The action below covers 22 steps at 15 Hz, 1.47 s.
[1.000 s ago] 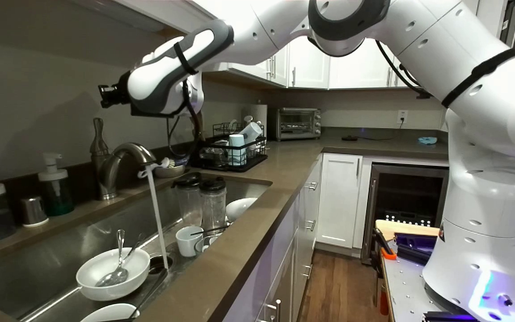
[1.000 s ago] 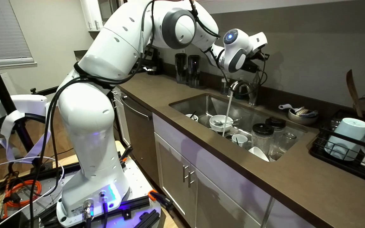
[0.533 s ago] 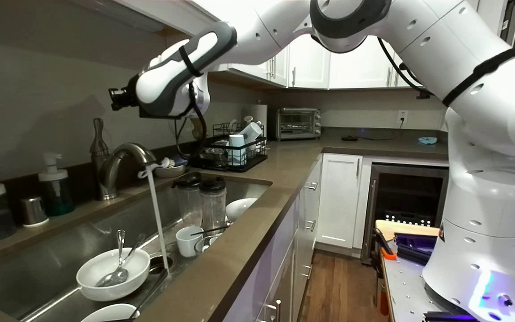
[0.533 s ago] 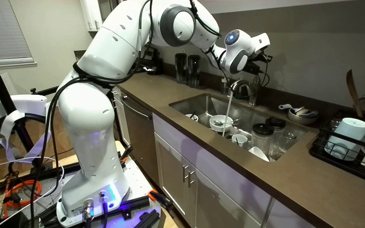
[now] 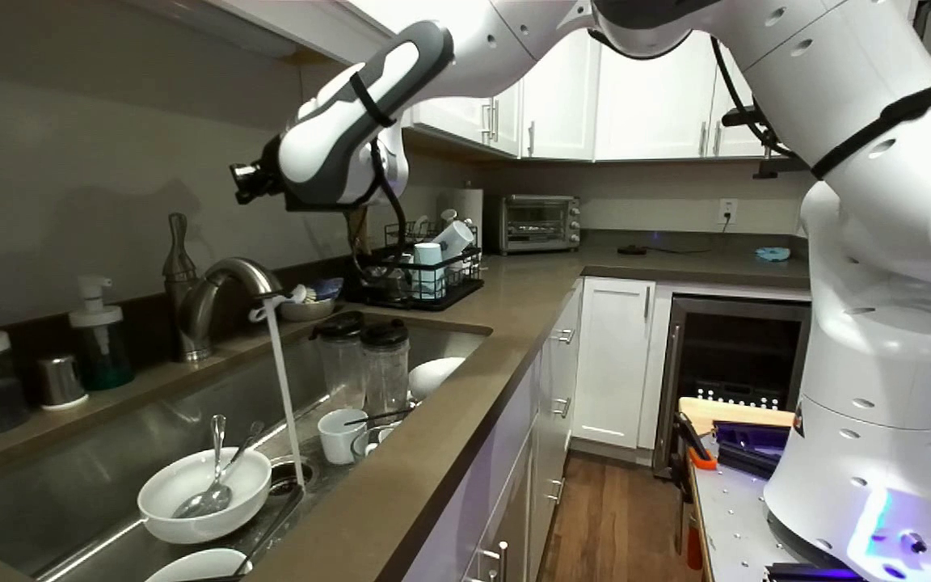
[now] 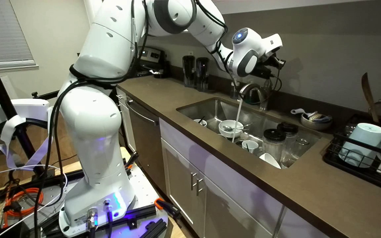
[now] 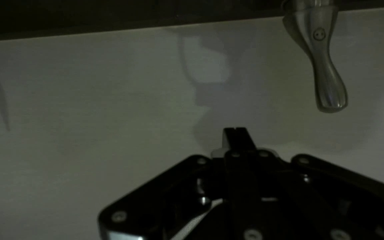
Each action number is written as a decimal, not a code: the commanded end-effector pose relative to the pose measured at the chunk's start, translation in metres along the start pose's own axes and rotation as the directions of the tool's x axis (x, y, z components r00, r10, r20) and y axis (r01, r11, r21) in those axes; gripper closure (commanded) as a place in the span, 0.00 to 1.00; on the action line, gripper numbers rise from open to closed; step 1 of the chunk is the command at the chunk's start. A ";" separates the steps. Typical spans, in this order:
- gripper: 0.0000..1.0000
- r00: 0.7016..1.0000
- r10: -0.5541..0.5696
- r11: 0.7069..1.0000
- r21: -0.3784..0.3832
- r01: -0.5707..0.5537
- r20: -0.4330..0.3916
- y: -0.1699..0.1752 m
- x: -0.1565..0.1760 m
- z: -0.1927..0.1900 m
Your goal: Open the faucet of the sink.
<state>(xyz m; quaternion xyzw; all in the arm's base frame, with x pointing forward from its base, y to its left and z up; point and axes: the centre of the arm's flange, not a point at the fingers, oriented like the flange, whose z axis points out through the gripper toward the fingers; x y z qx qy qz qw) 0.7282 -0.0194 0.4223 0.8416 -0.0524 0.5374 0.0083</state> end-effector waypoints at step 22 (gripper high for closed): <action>0.97 0.979 -0.018 0.993 -0.111 0.042 0.201 0.030 -0.027 -0.147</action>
